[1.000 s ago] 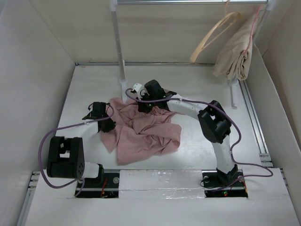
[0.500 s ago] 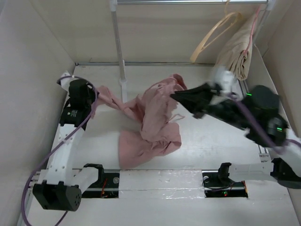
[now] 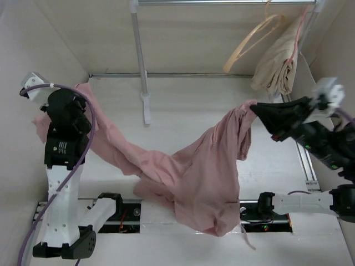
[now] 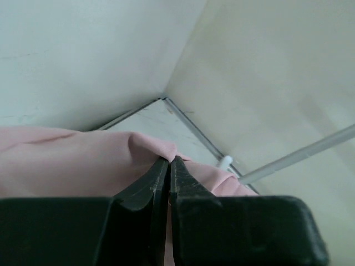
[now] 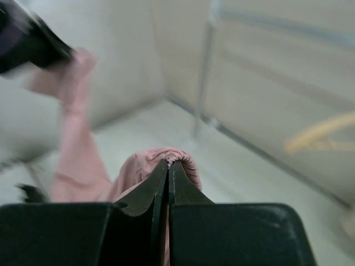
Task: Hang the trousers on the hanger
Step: Flatten out the trousers at the center of the board.
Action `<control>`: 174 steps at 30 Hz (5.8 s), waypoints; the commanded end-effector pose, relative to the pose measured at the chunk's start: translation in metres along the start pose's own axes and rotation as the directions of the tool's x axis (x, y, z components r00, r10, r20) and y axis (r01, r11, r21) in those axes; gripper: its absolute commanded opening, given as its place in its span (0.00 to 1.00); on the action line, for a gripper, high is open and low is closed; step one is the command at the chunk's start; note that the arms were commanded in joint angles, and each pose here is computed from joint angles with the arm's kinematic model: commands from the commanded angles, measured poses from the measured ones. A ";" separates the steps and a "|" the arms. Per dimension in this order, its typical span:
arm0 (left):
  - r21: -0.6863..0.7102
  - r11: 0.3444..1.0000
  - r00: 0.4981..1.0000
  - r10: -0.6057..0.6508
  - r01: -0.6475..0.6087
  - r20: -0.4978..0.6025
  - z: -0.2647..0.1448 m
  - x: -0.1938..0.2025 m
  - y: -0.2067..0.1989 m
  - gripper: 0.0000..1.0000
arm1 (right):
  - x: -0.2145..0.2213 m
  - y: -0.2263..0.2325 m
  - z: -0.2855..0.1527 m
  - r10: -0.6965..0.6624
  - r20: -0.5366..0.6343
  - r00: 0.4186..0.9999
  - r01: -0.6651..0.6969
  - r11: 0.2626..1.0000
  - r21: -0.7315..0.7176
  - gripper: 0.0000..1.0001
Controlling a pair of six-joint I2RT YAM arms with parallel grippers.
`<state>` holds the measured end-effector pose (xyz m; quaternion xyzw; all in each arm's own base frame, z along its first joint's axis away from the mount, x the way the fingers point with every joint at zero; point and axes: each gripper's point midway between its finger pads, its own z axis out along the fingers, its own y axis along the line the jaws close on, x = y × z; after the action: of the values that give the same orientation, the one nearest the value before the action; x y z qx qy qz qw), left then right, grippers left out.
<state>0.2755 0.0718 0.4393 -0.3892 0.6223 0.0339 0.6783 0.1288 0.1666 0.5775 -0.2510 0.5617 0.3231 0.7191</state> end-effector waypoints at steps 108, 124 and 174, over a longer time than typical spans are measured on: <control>0.149 0.988 1.000 0.023 -0.025 0.011 -0.070 -0.011 -0.082 0.00 | 0.158 -0.214 -0.038 -0.051 -0.447 0.893 0.373 0.639 0.672 0.00; 0.056 0.991 0.783 0.132 -0.123 -0.608 0.192 0.238 -0.078 0.99 | 0.263 -0.313 0.044 0.147 -0.499 0.854 0.210 0.780 0.590 0.00; 0.126 0.952 0.452 0.245 -0.277 -0.858 -0.043 0.434 0.078 0.00 | 0.519 -0.333 -0.124 0.787 -0.139 0.602 -0.223 0.333 0.916 0.37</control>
<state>0.3087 -0.0988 0.0211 -0.2611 0.9277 -0.0721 0.2570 0.3502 -0.0468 0.0300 0.2282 0.9057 0.1217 0.3360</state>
